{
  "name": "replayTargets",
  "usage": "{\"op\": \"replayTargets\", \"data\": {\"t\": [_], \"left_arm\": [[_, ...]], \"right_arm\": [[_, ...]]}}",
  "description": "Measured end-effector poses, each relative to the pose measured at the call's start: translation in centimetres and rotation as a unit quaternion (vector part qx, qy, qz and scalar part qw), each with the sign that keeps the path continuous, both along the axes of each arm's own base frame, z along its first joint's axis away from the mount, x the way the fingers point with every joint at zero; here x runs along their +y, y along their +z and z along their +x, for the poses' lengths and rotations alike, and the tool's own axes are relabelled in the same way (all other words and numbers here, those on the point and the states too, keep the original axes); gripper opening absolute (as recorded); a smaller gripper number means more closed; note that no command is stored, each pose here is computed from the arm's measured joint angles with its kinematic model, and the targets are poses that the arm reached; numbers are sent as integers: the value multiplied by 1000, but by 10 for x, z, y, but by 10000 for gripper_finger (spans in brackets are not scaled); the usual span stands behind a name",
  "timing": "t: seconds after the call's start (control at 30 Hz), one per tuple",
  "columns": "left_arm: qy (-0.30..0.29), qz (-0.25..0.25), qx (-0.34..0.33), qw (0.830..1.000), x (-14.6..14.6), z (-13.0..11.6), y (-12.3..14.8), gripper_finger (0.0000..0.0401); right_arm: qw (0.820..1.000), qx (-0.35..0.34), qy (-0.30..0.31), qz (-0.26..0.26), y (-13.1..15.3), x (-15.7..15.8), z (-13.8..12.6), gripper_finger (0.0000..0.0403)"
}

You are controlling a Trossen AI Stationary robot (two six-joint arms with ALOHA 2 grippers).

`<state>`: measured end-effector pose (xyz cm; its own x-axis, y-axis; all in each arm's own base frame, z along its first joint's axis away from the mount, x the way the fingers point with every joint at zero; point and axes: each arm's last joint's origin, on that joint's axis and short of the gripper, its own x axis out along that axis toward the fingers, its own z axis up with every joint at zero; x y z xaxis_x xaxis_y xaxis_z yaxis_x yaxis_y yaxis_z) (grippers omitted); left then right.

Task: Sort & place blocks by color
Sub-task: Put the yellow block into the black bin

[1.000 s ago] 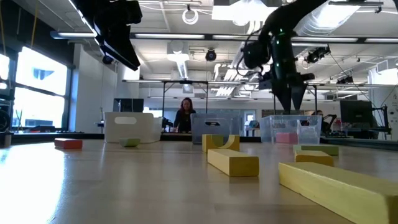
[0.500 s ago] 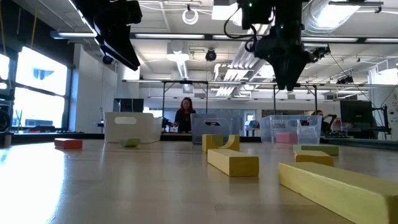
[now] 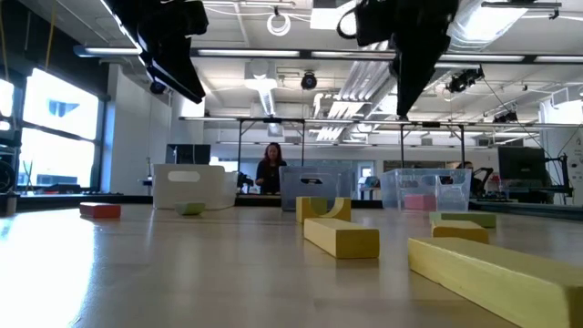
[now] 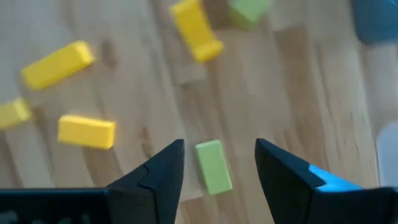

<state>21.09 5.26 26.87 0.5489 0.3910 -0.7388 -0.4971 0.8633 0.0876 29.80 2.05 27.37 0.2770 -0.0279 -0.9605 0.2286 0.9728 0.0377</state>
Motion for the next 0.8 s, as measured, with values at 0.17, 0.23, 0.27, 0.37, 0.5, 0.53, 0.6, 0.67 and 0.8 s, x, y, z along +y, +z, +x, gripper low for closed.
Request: {"op": "replayTargets", "data": {"t": [0.17,0.23,0.27,0.37,0.5,0.53,0.6,0.67,0.8], "left_arm": [[0,0,0,1000,0,0,0,195],[1,-1,-1,1000,0,0,0,195],[3,-2,-2,1000,0,0,0,195],[9,-7,-5,1000,0,0,0,195],[9,-7,-5,1000,0,0,0,195],[9,-7,-5,1000,0,0,0,195],[9,-7,-5,1000,0,0,0,195],[9,-7,-5,1000,0,0,0,195],[9,-7,-5,1000,0,0,0,195]], "right_arm": [[994,-14,107,-20,1,24,0,183],[989,-21,145,-30,1,33,0,183],[986,-25,160,-37,2,37,0,183],[981,-33,187,-42,2,47,-1,183],[978,-49,197,-39,3,57,0,183],[978,-52,200,-39,3,60,0,183],[974,-63,213,-40,4,64,0,183],[969,-73,234,-46,4,68,2,183],[951,-80,293,-62,0,78,5,183]]}}
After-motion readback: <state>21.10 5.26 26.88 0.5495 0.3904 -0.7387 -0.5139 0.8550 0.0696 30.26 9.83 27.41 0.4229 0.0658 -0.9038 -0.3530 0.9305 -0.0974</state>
